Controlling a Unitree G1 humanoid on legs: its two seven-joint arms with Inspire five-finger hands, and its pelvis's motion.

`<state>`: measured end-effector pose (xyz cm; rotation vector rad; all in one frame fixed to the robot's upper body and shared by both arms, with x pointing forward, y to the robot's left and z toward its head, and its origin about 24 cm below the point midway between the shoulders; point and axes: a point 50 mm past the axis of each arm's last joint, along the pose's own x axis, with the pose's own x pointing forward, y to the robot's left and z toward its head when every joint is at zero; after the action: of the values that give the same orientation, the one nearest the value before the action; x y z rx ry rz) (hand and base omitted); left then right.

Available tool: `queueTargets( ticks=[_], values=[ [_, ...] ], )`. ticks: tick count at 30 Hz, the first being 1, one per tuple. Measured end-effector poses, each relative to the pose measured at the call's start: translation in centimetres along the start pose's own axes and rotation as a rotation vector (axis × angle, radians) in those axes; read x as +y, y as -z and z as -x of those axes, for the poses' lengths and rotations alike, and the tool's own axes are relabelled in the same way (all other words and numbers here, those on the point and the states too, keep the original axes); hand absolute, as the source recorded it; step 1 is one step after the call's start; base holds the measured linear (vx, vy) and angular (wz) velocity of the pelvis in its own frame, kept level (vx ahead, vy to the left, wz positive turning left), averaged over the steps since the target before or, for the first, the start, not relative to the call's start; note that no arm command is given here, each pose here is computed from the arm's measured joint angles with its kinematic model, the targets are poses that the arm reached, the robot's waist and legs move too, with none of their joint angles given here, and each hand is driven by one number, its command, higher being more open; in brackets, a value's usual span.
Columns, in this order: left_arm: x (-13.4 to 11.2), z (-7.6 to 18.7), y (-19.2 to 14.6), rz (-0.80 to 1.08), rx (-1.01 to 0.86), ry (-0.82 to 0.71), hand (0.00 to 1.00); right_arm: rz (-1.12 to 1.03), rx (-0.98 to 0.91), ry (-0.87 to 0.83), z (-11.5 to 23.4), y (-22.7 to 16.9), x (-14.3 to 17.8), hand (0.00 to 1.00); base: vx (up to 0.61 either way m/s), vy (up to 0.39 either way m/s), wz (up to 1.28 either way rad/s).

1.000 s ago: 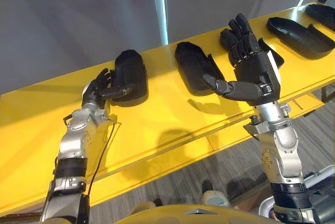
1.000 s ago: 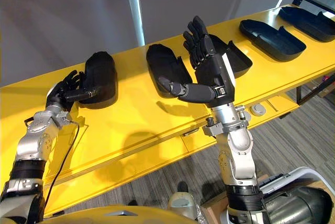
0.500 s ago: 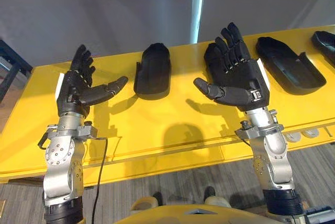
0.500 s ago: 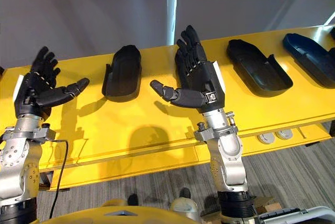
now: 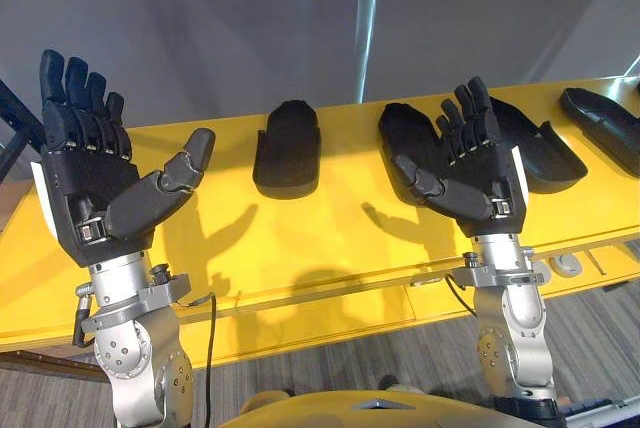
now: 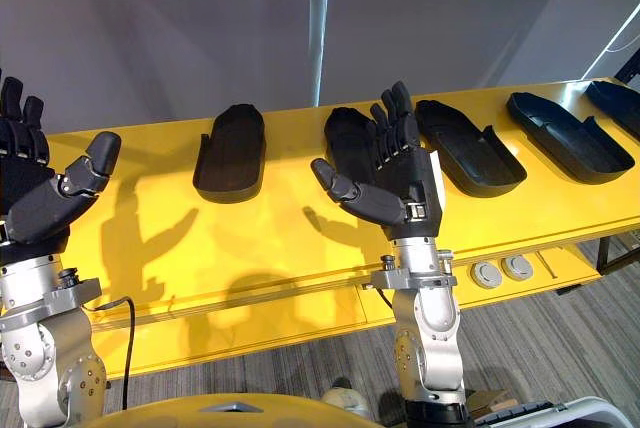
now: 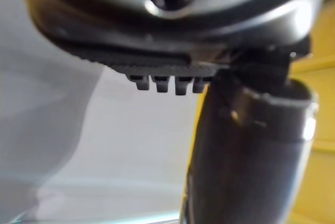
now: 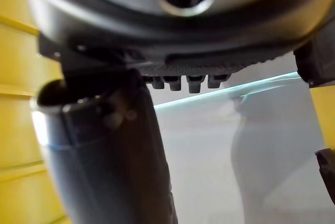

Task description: Walk over and take three plastic housings, then place them on the shelf

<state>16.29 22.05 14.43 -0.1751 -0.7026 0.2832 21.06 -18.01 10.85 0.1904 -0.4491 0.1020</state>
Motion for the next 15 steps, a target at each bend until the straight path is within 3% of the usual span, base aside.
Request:
queueTargets(
  ticks=[7,11,15],
  values=[
    [-0.2,-0.1,0.2,-0.052,0.013,0.04,1.0,0.246,-0.002,0.072,0.7,-1.0,-2.4,1.0,0.0,0.0,0.04],
    [-0.4,0.1,1.5,-0.097,0.085,0.107,1.0,0.514,-0.027,-0.052,-0.7,-2.4,-2.7,1.0,0.0,-0.004,0.05],
    [-0.4,0.5,2.8,-0.121,0.161,0.151,1.0,0.606,-0.061,-0.176,-1.9,-3.0,-2.0,1.0,0.05,0.02,0.07]
  ],
)
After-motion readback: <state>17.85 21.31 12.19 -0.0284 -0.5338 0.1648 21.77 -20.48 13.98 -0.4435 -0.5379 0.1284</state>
